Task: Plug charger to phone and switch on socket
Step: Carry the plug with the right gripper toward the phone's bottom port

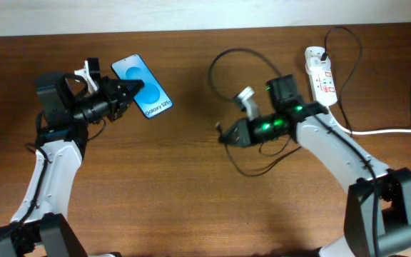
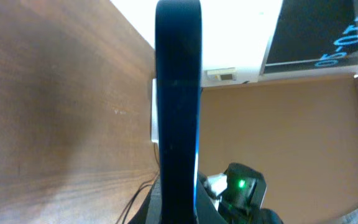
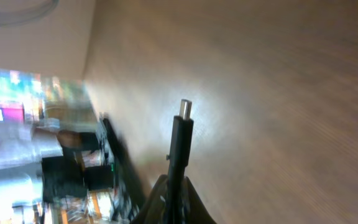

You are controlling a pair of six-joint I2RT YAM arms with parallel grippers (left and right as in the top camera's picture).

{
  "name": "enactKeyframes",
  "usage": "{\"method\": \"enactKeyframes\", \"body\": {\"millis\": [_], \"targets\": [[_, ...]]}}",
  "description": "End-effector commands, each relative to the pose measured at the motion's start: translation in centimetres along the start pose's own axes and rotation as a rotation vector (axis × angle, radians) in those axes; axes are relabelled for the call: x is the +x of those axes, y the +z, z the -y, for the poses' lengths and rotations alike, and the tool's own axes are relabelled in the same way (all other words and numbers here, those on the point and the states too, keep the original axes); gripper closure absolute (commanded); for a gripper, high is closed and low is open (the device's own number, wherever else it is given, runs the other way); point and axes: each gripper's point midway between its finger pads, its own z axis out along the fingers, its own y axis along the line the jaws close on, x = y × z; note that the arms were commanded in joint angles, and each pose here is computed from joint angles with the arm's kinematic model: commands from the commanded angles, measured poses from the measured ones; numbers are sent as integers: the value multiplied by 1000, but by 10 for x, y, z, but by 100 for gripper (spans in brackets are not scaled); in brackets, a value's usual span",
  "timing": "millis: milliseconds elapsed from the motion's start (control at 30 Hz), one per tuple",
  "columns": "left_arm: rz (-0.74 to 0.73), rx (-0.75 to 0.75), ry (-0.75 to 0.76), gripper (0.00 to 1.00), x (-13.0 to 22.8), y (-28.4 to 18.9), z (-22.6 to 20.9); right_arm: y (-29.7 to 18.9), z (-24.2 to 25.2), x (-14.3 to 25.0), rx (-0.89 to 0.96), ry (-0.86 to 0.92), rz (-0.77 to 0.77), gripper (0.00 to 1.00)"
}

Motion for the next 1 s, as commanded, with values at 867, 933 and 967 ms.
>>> {"method": "enactKeyframes", "body": {"millis": [867,933,967], "targets": [[-192,68,85,100,42,-5,5,14,-150,28,-293,-222,-35,96],[-195,71,80,100,42,-5,5,23,-137,26,-294,-159,-30,96],[-196,73,80,100,42,-5,6,28,-129,26,-292,-127,-35,96]]}}
